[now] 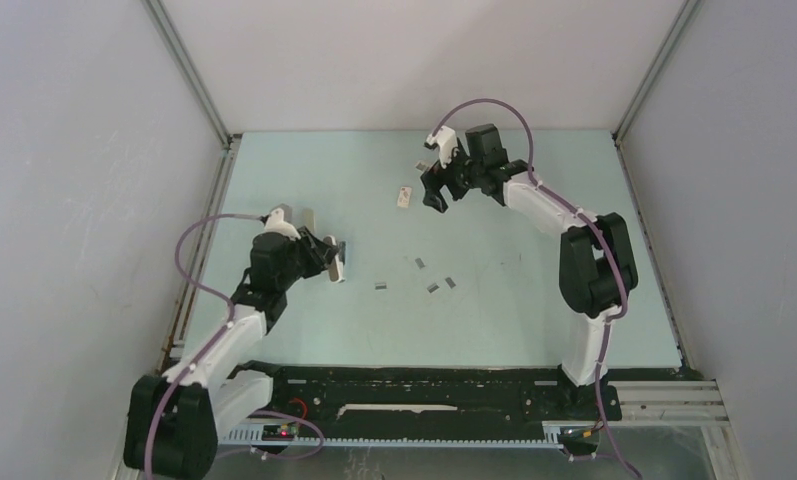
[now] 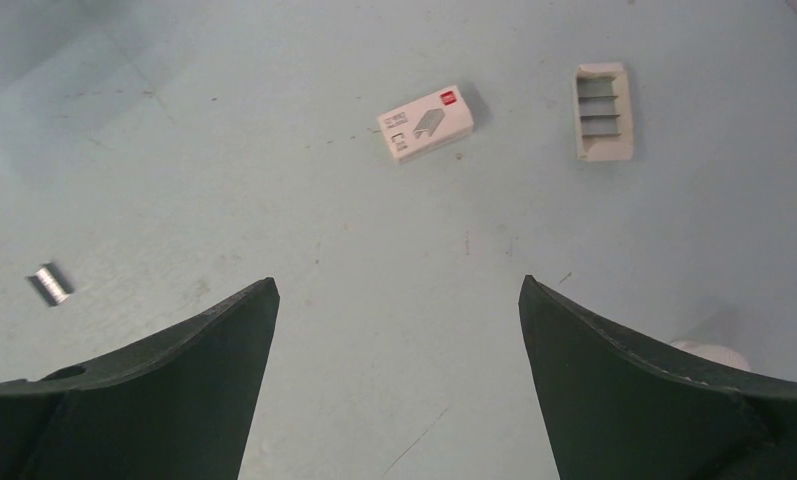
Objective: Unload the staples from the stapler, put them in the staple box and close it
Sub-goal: Place the stapler at the center of the board.
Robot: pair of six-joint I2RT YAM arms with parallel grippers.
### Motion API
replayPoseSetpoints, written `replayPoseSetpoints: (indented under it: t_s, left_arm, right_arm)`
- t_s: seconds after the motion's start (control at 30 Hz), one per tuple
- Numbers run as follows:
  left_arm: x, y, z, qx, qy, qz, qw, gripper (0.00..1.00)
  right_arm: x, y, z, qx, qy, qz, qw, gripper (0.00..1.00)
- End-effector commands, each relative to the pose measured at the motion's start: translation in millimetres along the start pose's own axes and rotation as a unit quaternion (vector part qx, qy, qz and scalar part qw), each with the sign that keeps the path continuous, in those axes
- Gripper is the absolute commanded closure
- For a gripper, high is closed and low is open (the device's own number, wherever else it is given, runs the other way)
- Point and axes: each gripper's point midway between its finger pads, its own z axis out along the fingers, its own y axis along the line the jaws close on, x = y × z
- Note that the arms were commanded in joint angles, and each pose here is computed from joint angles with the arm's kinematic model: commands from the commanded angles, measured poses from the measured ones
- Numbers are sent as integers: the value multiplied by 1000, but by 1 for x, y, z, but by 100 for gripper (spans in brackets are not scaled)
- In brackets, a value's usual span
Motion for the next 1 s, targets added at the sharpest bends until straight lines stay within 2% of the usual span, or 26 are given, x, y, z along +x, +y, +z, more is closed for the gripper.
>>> replayPoseSetpoints:
  t_s: [0.0, 0.23, 0.5, 0.57, 0.7, 0.83, 0.97]
  left_arm:
    - [-12, 1, -19, -17, -24, 4, 1000, 100]
    - [11, 56, -27, -138, 15, -40, 990, 100]
    - [-23, 102, -38, -253, -63, -56, 964, 100]
    - [-29, 110, -36, -267, -66, -55, 960, 100]
    - [-36, 119, -21, -258, -52, -71, 962, 100]
    - [-48, 104, 3, -180, -54, -88, 978, 100]
    - [-66, 94, 12, -128, -73, -103, 984, 100]
  right_arm:
    - [-22, 18, -28, -25, -30, 12, 999, 0]
    - [-10, 44, -40, -79, -23, 47, 995, 0]
    - [9, 57, -51, -91, -16, 83, 992, 0]
    - [14, 61, -55, -91, -16, 87, 992, 0]
    - [19, 67, -67, -84, -24, 75, 993, 0]
    - [23, 66, -77, -76, -29, 78, 994, 0]
    - [24, 63, -82, -76, -36, 83, 993, 0]
